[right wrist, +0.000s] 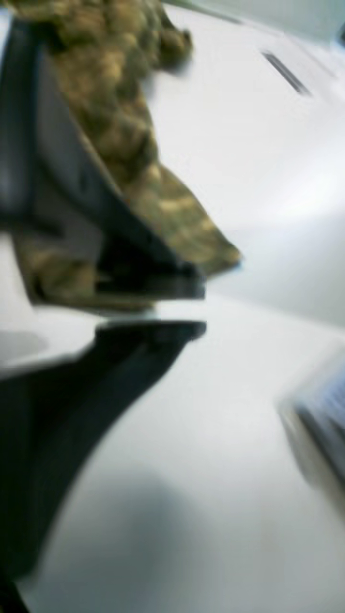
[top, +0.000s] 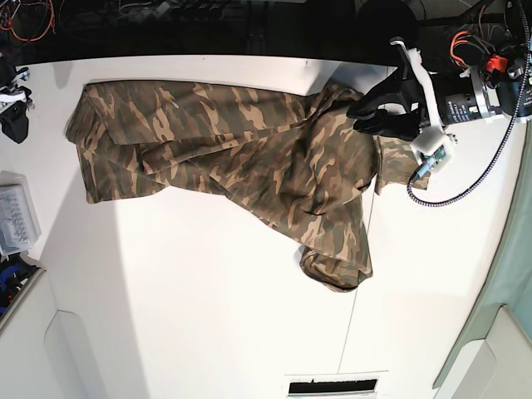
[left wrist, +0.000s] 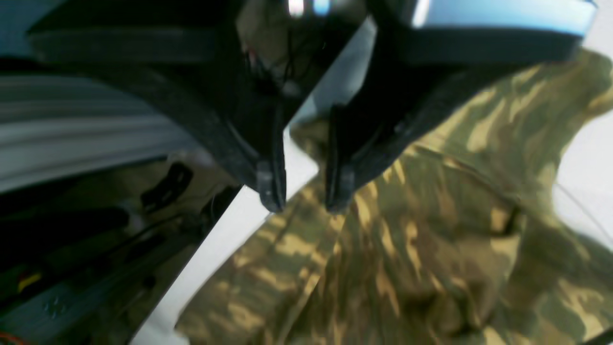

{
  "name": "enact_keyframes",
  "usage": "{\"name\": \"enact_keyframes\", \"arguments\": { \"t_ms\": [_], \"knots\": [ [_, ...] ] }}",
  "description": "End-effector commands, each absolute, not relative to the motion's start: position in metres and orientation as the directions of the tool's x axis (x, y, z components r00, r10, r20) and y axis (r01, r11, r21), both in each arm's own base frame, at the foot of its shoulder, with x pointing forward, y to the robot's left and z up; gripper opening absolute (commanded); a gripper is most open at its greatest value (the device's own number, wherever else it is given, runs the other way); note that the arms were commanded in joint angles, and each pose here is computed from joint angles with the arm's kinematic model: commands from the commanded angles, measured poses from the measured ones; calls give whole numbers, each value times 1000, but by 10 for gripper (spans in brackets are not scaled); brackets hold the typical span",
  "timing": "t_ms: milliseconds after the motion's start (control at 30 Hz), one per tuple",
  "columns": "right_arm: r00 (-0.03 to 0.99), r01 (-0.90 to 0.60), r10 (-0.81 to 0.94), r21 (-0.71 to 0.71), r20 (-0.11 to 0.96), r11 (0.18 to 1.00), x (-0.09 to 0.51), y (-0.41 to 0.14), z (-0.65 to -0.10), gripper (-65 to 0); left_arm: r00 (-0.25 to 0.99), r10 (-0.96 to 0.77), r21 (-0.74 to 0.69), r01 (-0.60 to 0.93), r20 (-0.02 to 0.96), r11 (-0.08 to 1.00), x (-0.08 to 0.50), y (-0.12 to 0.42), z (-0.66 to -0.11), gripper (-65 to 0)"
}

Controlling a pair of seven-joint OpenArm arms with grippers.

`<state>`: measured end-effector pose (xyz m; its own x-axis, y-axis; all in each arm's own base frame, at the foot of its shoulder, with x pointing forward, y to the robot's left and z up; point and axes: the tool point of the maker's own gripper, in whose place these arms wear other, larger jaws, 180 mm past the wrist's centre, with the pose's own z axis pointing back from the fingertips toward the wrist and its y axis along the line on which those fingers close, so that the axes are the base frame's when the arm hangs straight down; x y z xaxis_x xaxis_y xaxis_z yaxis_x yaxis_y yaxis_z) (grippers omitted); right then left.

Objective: Layout the t-shirt on the table in an organized manner, then fold the t-shirt properly
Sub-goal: 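Release the shirt and move the right gripper to its middle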

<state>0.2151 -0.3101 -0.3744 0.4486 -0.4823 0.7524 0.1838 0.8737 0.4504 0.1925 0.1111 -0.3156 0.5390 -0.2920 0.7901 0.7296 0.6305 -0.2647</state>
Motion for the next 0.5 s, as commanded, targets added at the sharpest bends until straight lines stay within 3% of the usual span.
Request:
{"name": "enact_keyframes", "arguments": {
  "t_ms": [0,100,333,467],
  "knots": [
    [395,118,-483,478,781,870,231,-303,-350,-477,512,-270,-260,741,816,619,196,108,-305,-468],
    [424,32,-495,534,758,845,239,-265,-339,-414,512,-284,-250,741,811,623,196,109,-308,-468],
    [525,-183,-460,623,716,761,256,-135,-341,-414,509,-314,-139,669,801,730,216,134,-315,-468],
    [555,-299,-403,627,727,719,260,-58,-342,-414,443,-245,-86,606,862,791,240,157,-290,-468]
  ]
}}
